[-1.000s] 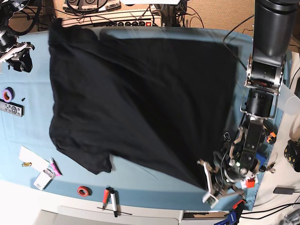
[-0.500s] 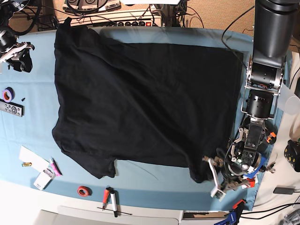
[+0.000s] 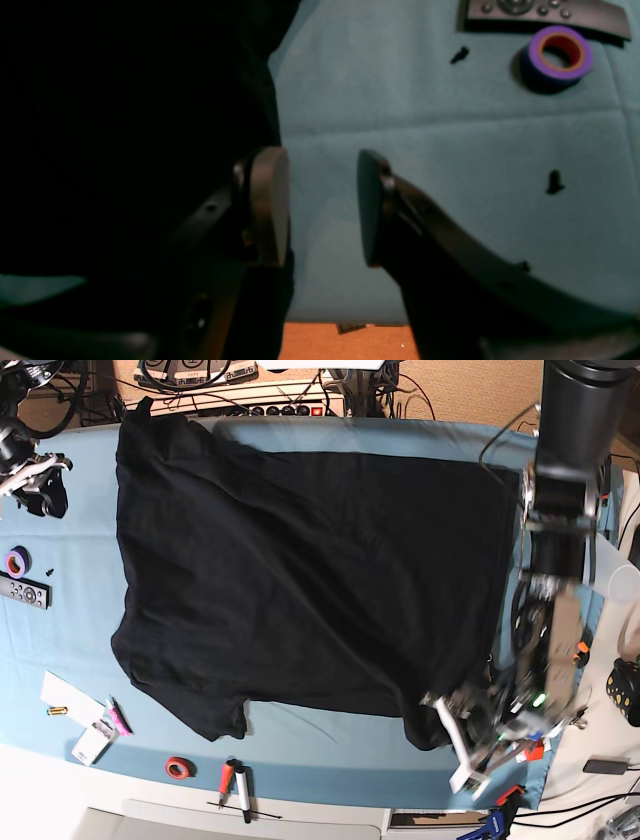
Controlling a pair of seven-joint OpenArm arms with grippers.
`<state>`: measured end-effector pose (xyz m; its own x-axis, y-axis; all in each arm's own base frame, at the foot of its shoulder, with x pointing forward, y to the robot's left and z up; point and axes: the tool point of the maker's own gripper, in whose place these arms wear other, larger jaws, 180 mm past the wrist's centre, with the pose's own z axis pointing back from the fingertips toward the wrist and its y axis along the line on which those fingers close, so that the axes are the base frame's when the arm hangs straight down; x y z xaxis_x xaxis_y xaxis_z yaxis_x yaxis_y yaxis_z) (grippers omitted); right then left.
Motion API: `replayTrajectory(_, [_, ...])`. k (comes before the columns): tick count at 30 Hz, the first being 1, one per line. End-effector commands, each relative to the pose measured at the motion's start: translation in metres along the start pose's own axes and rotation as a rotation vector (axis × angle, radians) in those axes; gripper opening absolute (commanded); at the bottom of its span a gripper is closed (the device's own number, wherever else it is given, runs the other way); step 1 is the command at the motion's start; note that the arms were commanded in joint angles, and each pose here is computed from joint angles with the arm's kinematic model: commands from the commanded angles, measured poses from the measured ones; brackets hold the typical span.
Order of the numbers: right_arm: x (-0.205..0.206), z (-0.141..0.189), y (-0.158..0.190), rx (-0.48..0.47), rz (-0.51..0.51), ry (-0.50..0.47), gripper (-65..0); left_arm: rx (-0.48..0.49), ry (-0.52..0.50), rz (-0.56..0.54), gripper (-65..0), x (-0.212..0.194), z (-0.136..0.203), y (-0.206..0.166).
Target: Layout the t-shirt on the table in an organized manner, then fold the t-shirt properly
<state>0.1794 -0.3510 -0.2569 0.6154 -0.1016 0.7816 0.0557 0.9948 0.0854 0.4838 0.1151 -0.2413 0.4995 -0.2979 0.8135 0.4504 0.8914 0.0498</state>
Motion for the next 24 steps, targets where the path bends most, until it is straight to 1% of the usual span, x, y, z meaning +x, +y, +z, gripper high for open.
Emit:
replayTrajectory(1, [0.014,0.004,-0.001,-0.002,0.029,-0.042,-41.8,0.003,-0.094,-0.003,-45.1,0.027,0.019,0.005])
replayTrajectory(3, [0.014,0.004,-0.001,-0.001,0.029,-0.043,-41.8,-0.024,-0.131,0.015,-45.1,0.023,0.04,-0.001])
replayTrajectory(5, [0.014,0.004,-0.001,-0.001,0.029,-0.043,-41.8,-0.029,-0.154,0.033,-45.1,0.014,0.06,-0.002])
replayTrajectory(7, [0.014,0.004,-0.001,-0.001,0.028,-0.043,-41.8,-0.011,-0.155,0.035,-45.1,-0.004,0.074,0.001])
replayTrajectory(10, [0.014,0.004,-0.001,-0.001,0.028,-0.043,-41.8,0.019,-0.129,0.094,-45.1,-0.04,0.087,0.007])
replayTrajectory(12, [0.014,0.004,-0.001,-0.001,0.028,-0.043,-41.8,-0.008,-0.099,0.142,-45.1,-0.067,0.095,0.002])
replayTrajectory(14, [0.014,0.004,-0.001,-0.001,0.029,-0.043,-41.8,-0.064,-0.069,0.171,-45.4,-0.093,0.104,-0.009])
replayTrajectory(17, [0.014,0.004,-0.001,-0.001,0.029,-0.043,-41.8,-0.12,-0.019,0.205,-51.2,-0.131,0.12,-0.024])
replayTrajectory(19, [0.014,0.004,-0.001,-0.001,0.029,-0.043,-41.8,-0.123,0.026,0.216,-51.3,-0.157,0.129,-0.031])
replayTrajectory(24, [0.012,0.004,-0.004,-0.017,0.032,-0.033,-41.8,-0.129,0.189,0.285,-51.3,-0.224,0.149,-0.049])
